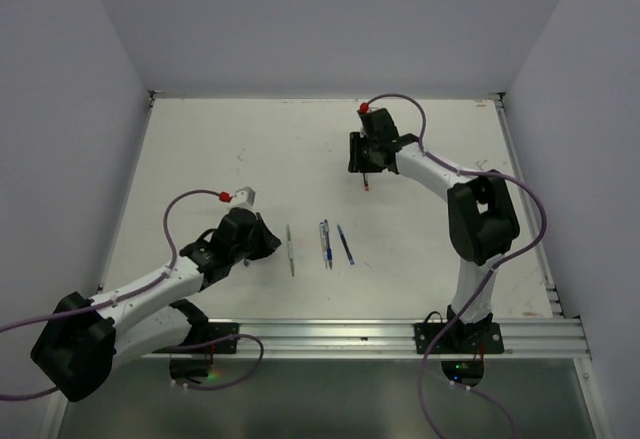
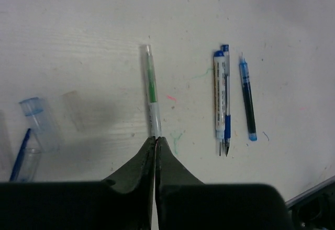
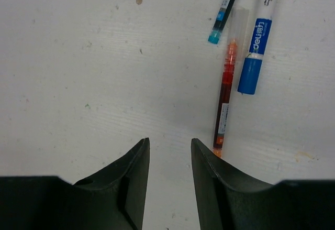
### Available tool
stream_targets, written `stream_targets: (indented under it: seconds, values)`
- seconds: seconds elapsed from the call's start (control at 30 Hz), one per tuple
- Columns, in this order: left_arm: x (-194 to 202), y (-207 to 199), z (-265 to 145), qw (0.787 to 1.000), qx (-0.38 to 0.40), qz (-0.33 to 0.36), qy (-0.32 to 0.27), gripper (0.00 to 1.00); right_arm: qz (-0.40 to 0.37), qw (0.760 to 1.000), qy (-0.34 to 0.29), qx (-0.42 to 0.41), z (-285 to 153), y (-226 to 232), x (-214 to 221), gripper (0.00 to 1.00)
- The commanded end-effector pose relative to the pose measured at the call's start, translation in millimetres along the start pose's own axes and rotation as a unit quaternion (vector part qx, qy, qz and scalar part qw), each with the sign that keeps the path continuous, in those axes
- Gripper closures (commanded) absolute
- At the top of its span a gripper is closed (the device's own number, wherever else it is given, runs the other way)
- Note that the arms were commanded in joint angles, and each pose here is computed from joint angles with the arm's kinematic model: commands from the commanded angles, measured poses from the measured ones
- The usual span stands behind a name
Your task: Open the pen caps
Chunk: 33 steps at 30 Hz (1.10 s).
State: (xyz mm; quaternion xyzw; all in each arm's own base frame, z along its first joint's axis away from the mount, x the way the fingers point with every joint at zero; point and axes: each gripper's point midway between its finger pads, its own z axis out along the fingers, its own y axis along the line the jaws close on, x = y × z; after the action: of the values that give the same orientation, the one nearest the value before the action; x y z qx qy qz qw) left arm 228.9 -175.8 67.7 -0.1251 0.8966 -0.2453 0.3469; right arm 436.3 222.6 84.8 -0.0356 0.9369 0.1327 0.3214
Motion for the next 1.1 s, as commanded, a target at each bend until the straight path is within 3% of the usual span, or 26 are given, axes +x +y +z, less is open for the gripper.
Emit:
stream_targets:
  seconds: [0.0, 0.43, 1.07]
  values:
    - [20, -12, 9, 0.999, 0.027, -0.006, 0.023, 0.99, -0.001, 1.000, -0.026, -0.013, -25, 5, -11, 0.59]
    - [38, -15, 39, 0.999, 0.022, 0.014, 0.047, 1.00, 0.014, 1.000, -0.019, -0.005, -13, -14, -15, 0.58]
    - [48, -44, 66, 0.995, 0.056, 0.028, 0.074, 1.00, 0.011, 0.997, -0.073, 0.006, 44, -16, -76, 0.59]
